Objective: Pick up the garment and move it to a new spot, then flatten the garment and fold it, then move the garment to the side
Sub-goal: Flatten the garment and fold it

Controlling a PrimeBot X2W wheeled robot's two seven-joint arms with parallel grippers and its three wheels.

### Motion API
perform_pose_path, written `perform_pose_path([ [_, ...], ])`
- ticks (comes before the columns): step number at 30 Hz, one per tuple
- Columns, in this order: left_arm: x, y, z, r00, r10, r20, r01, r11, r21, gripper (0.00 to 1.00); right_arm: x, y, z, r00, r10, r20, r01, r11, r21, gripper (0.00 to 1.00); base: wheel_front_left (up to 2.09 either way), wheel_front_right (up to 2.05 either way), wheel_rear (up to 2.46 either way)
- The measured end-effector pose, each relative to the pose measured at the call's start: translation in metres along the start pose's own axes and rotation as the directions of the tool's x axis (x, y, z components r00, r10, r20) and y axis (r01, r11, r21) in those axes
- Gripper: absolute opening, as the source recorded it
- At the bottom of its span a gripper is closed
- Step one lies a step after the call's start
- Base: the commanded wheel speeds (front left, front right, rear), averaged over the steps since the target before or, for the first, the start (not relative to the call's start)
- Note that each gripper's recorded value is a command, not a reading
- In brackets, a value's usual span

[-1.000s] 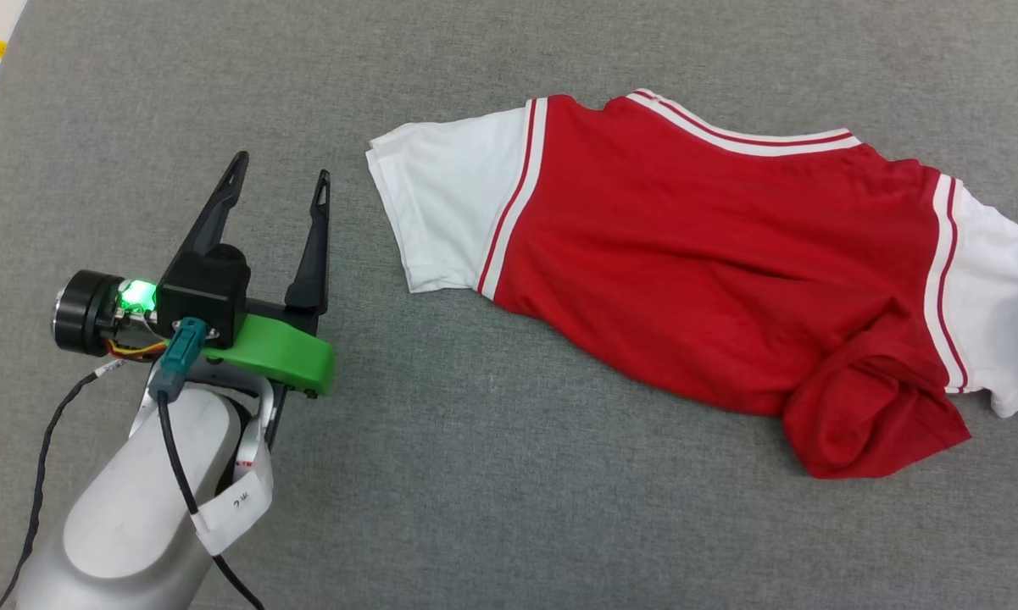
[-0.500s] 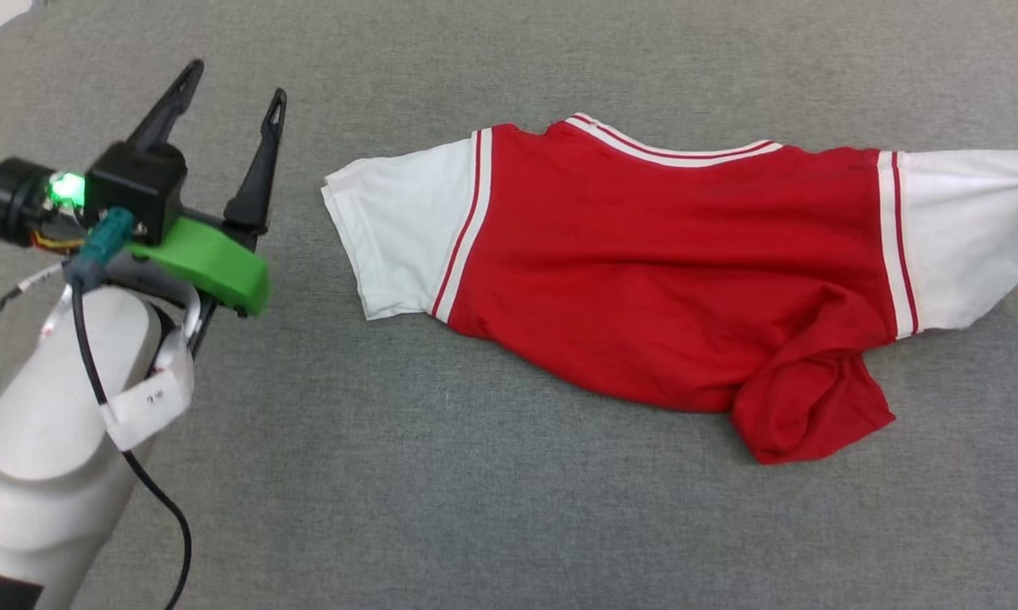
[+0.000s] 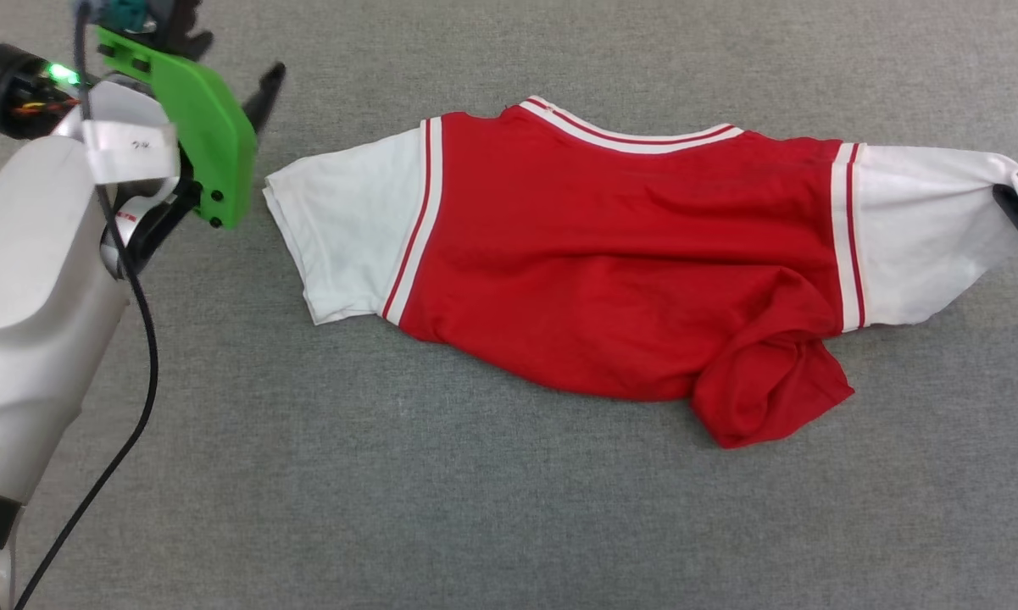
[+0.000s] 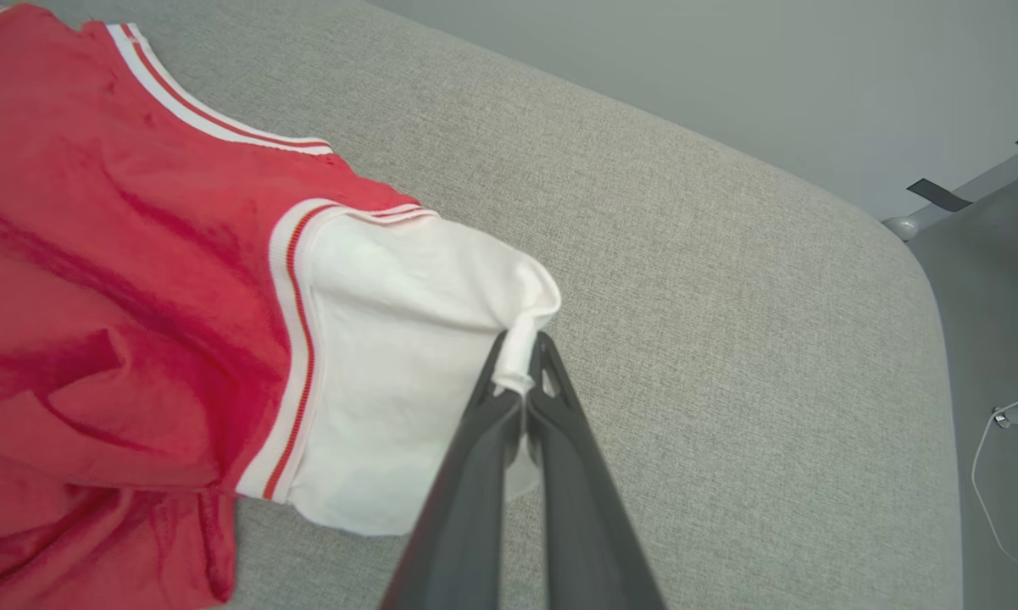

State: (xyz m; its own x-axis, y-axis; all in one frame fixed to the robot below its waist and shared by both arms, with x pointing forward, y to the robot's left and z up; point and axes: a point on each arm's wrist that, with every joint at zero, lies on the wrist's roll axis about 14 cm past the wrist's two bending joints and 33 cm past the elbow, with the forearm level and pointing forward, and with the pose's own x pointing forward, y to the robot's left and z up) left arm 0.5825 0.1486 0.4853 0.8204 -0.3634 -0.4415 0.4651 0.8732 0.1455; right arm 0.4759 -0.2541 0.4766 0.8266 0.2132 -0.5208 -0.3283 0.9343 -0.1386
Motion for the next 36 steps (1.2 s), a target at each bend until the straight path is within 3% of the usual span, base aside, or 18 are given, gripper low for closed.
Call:
perform_pose_path([
  [3, 0.009, -0.022, -0.029, 0.978, -0.089, -0.188, 0.083, 0.996, -0.039, 1.00, 0.002, 0.000, -0.003, 1.000, -0.002, -0.009, 0.002, 1.000, 0.005, 0.00, 0.00, 0.00, 0.00],
  [9, 0.009, -0.024, -0.073, 0.890, -0.137, -0.436, 0.129, 0.990, -0.048, 1.00, 0.007, 0.001, -0.013, 1.000, 0.004, -0.031, -0.003, 1.000, 0.019, 0.00, 0.00, 0.00, 0.00],
  [15, 0.011, -0.032, -0.110, 0.805, -0.175, -0.567, 0.161, 0.984, -0.076, 1.00, 0.015, 0.002, -0.019, 0.999, 0.012, -0.050, -0.011, 1.000, 0.020, 0.00, 0.00, 0.00, 0.00],
  [21, 0.017, -0.037, -0.124, 0.766, -0.210, -0.608, 0.181, 0.977, -0.110, 1.00, 0.023, 0.004, -0.027, 0.997, 0.022, -0.074, -0.021, 1.000, 0.020, 0.00, 0.00, 0.00, 0.00],
  [22, 0.018, -0.037, -0.124, 0.763, -0.207, -0.612, 0.185, 0.978, -0.100, 0.61, 0.024, 0.004, -0.028, 0.997, 0.022, -0.078, -0.021, 1.000, 0.019, 0.00, 0.00, 0.00, 0.00],
  [23, 0.019, -0.037, -0.125, 0.761, -0.206, -0.614, 0.187, 0.978, -0.096, 0.00, 0.024, 0.004, -0.028, 0.997, 0.021, -0.079, -0.020, 1.000, 0.019, 0.00, 0.00, 0.00, 0.00],
  [31, 0.019, -0.045, -0.108, 0.827, -0.220, -0.517, 0.218, 0.974, -0.067, 0.00, 0.022, 0.000, -0.019, 0.999, 0.014, -0.045, -0.013, 1.000, 0.011, 0.00, 0.00, 0.00, 0.00],
  [36, 0.015, -0.038, -0.060, 0.925, -0.193, -0.329, 0.212, 0.977, 0.023, 0.00, 0.011, -0.011, 0.004, 0.999, -0.018, 0.026, 0.018, 1.000, -0.005, 0.00, 0.00, 0.00, 0.00],
])
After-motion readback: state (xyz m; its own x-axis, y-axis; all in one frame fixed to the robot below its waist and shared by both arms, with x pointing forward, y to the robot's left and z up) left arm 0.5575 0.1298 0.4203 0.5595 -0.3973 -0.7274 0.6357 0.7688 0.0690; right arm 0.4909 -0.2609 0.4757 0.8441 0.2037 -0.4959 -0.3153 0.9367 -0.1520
